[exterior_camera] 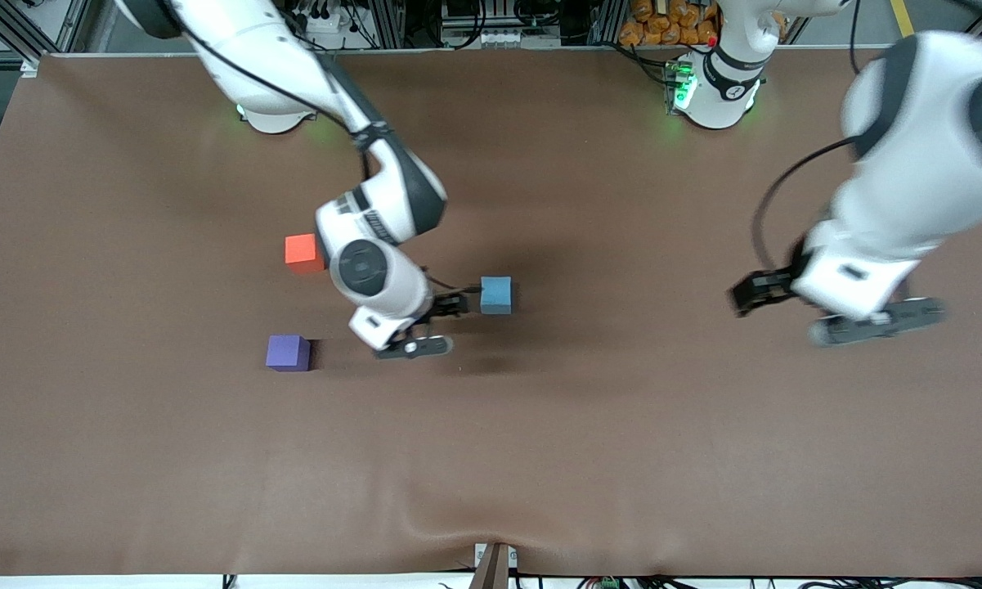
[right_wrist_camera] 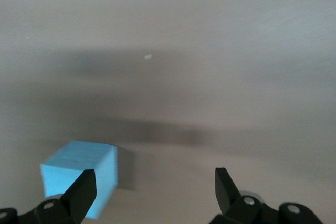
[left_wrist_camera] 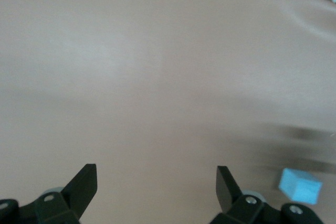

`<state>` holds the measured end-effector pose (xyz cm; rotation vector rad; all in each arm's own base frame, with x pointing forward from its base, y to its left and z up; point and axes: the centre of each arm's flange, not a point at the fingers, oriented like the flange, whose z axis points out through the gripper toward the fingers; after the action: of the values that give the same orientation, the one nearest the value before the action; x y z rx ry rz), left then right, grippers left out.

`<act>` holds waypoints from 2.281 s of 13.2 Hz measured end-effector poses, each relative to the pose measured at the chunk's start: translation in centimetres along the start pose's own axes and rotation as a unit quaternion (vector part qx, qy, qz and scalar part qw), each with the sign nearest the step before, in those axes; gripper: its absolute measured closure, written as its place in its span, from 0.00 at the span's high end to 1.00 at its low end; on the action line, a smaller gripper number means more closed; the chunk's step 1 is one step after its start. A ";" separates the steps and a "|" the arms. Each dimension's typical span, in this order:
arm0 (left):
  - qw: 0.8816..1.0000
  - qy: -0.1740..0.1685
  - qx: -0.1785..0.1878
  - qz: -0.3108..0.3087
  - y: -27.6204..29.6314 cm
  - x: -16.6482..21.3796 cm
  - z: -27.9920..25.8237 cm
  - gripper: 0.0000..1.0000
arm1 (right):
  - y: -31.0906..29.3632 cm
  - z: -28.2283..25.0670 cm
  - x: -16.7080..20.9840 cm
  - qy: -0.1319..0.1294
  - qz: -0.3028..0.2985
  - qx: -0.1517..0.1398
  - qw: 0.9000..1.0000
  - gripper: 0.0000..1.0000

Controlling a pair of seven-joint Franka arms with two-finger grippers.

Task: Place blue block between orange and purple blocks
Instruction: 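Grasp the light-blue cube with the right gripper while the left gripper withdraws, then carry the light-blue cube with the right gripper toward the orange cube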

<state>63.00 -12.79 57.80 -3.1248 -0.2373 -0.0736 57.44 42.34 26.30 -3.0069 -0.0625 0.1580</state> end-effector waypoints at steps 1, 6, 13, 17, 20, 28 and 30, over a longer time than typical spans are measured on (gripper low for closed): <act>1.000 -0.001 0.002 0.012 -2.8 0.4 -0.6 1.00 | -1.6 1.2 -0.8 0.006 0.005 0.001 1.000 1.00; 0.999 0.000 0.006 0.040 -10.2 0.3 -1.9 1.00 | -7.5 4.8 -4.8 0.022 0.014 0.008 1.000 1.00; 0.999 -0.010 0.004 0.038 -11.1 -2.2 -2.4 1.00 | -9.3 8.0 -6.6 0.032 -0.014 -0.009 0.999 1.00; 0.999 -0.014 0.002 0.036 -11.5 -2.2 -1.9 1.00 | -8.2 7.3 -5.1 0.040 0.028 -0.007 0.999 0.57; 0.999 -0.013 0.001 0.036 -11.4 -2.1 -1.9 1.00 | -7.5 6.0 -4.1 0.047 0.067 0.000 0.997 0.55; 0.999 -0.012 0.001 0.036 -11.4 -2.2 -2.0 1.00 | 12.7 -8.2 0.8 0.039 0.089 -0.004 0.995 0.54; 0.999 -0.013 0.001 0.036 -11.4 -2.2 -1.9 1.00 | 16.9 -9.2 -1.2 0.032 0.064 -0.022 0.997 0.54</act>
<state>59.04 -1.86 59.65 -3.1298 -0.1235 -0.0328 57.83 24.34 33.25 -3.0570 0.1355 0.0740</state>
